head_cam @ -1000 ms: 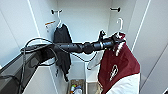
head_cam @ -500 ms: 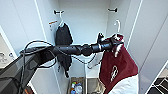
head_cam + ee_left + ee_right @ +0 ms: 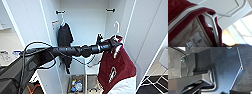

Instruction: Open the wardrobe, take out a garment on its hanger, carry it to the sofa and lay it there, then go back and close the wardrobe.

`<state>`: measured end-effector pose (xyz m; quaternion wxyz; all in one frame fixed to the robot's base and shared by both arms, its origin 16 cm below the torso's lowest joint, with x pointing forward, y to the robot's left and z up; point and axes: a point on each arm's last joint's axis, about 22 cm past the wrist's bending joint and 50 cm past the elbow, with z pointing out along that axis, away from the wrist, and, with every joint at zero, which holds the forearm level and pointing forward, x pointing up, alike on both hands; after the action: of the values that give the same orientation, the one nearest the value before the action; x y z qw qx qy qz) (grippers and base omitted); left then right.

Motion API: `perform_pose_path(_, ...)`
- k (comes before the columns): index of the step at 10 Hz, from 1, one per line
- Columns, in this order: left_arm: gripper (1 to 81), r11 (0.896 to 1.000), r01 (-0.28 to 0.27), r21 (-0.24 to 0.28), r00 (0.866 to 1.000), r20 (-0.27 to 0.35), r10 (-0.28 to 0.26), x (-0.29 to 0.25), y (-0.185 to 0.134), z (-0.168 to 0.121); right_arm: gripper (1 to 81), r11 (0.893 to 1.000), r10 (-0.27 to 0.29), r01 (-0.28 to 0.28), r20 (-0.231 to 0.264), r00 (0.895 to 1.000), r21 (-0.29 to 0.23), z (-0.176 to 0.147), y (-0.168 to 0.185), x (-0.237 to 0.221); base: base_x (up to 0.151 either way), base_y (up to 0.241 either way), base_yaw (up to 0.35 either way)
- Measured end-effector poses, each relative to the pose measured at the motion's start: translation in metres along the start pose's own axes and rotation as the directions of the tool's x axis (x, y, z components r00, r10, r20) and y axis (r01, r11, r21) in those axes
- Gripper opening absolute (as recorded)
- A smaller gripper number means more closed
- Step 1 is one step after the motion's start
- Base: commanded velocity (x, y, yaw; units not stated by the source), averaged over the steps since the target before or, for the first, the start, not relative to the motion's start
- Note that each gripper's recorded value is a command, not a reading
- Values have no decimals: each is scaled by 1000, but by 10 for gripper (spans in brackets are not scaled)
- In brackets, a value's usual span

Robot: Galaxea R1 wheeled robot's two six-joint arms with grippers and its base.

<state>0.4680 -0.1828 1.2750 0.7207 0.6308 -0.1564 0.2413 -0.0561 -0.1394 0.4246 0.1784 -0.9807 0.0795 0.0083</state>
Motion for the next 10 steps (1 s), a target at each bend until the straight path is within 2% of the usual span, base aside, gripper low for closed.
perform_pose_path(3, 10, 1000, 5, -26, 1000, 20, -5, -17, 11, -2, 811, 1000, 1, -1, 5, 1000, -1, 0, 1, -8, 0, 0, 0)
perform_pose_path(4, 10, 999, 13, -43, 1000, 5, -13, -17, 11, -6, 811, 1000, 2, -2, 6, 1000, -1, 0, 1, -8, 0, 0, 0)
perform_pose_path(6, 10, 999, 26, -30, 999, -26, -26, -7, -1, -23, 811, 1000, -4, 4, -12, 1000, 1, 0, 0, 7, 0, 0, 0)
perform_pose_path(9, 10, 998, 16, -56, 1000, -16, -17, -19, 5, -29, 811, 1000, -2, 2, -4, 1000, 0, 0, 0, 2, 0, 0, 0)
perform_pose_path(10, 10, 998, 31, -63, 999, -17, -33, -26, 2, -35, 811, 1000, -2, 2, -6, 1000, 1, 0, 0, 3, 0, 0, 0)
